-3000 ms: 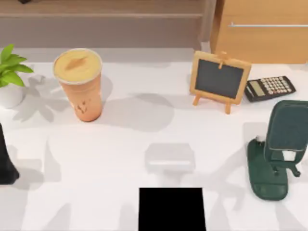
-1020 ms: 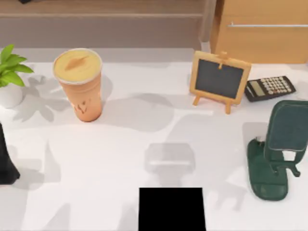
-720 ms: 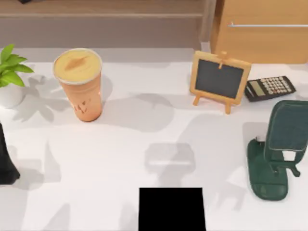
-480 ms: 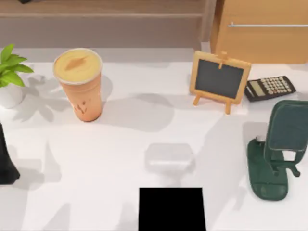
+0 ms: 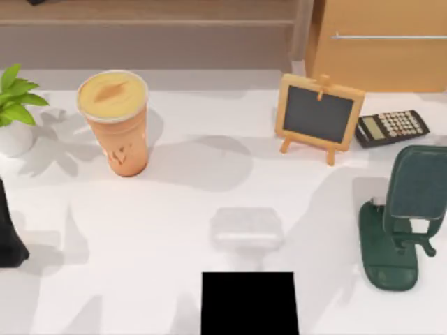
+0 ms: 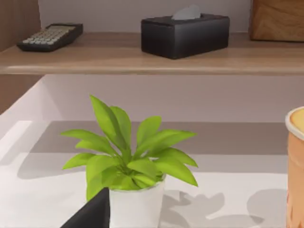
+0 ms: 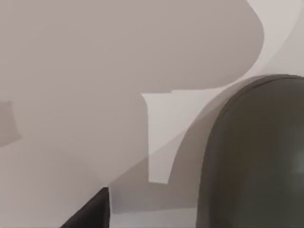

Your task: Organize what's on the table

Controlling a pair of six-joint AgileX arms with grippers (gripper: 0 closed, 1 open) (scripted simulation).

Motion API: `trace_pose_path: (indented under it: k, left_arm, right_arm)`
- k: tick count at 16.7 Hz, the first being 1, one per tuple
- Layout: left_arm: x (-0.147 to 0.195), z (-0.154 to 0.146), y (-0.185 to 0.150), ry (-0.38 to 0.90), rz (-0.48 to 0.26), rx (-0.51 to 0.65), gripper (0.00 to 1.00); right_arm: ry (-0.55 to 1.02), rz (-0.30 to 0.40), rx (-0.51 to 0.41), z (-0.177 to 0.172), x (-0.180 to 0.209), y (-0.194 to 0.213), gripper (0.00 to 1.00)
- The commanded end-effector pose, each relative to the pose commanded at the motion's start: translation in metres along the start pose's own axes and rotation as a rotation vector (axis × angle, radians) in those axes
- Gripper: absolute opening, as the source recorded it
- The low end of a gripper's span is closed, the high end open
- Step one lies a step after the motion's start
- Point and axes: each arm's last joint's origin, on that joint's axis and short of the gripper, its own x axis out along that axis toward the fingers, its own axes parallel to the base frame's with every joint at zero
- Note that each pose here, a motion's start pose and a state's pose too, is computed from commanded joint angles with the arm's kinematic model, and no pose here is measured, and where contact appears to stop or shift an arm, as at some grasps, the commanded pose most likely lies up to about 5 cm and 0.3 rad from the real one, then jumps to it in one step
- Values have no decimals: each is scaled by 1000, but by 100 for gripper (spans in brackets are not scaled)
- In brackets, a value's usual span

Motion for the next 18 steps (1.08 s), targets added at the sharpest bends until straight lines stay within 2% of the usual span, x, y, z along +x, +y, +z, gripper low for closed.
trace_pose_path:
  k: [11,18]
  left_arm:
    - [0,0,0,0,0,0,100]
    - [0,0,0,0,0,0,100]
  right_arm:
    - [0,0,0,0,0,0,2]
    - [0,0,0,0,0,0,0]
